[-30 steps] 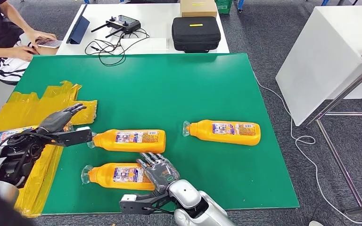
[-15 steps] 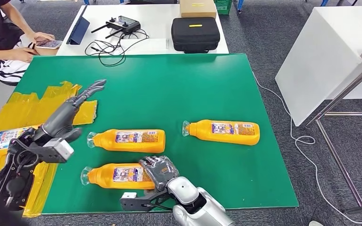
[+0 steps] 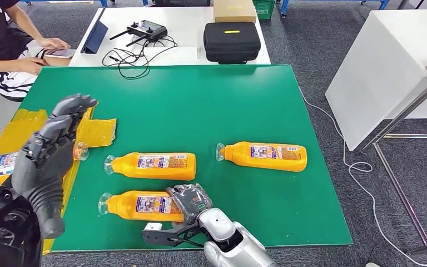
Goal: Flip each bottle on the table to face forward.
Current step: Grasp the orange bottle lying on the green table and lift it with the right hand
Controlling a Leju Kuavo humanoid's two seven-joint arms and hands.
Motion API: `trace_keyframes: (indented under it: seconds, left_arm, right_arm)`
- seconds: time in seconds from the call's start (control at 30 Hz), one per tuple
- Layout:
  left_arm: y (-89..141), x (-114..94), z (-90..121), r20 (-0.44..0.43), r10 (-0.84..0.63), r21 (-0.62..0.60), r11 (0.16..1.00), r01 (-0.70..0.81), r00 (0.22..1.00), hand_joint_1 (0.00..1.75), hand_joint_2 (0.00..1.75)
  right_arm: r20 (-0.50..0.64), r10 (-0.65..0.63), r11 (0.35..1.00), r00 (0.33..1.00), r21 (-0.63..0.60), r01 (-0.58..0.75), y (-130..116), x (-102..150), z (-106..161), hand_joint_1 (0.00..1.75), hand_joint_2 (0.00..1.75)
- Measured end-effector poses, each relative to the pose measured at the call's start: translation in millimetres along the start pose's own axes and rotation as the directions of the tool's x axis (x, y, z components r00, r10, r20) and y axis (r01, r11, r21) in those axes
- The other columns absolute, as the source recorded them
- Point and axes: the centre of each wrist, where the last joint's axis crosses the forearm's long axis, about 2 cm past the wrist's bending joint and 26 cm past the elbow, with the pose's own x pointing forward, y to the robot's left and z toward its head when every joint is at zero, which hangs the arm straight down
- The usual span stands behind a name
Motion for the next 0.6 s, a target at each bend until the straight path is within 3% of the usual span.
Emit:
trace_keyframes:
  seconds: [0.13,0.27,0.4,0.6]
  left_arm:
    - [-2,3,1,-0.104,0.055,0.093,0.995,-0.046,0.993,0.0,1.75]
    - [-2,-6,8,-0.262,0.124,0.215,0.974,-0.068,0.957,0.0,1.75]
    - [-7,-17,17,-0.327,0.177,0.277,0.957,-0.085,0.928,0.0,1.75]
    - [-14,-24,21,-0.358,0.206,0.304,0.948,-0.095,0.911,0.0,1.75]
  right_arm:
    - [0.07,-0.213,0.959,0.975,-0.176,0.222,-5,0,4,1.75,1.75]
    - [0.162,-0.373,0.835,0.914,-0.371,0.407,-23,0,11,1.75,1.75]
    - [0.213,-0.432,0.729,0.877,-0.49,0.478,-37,-4,19,1.75,1.75]
    - [0.232,-0.453,0.675,0.861,-0.541,0.501,-42,-8,25,1.75,1.75]
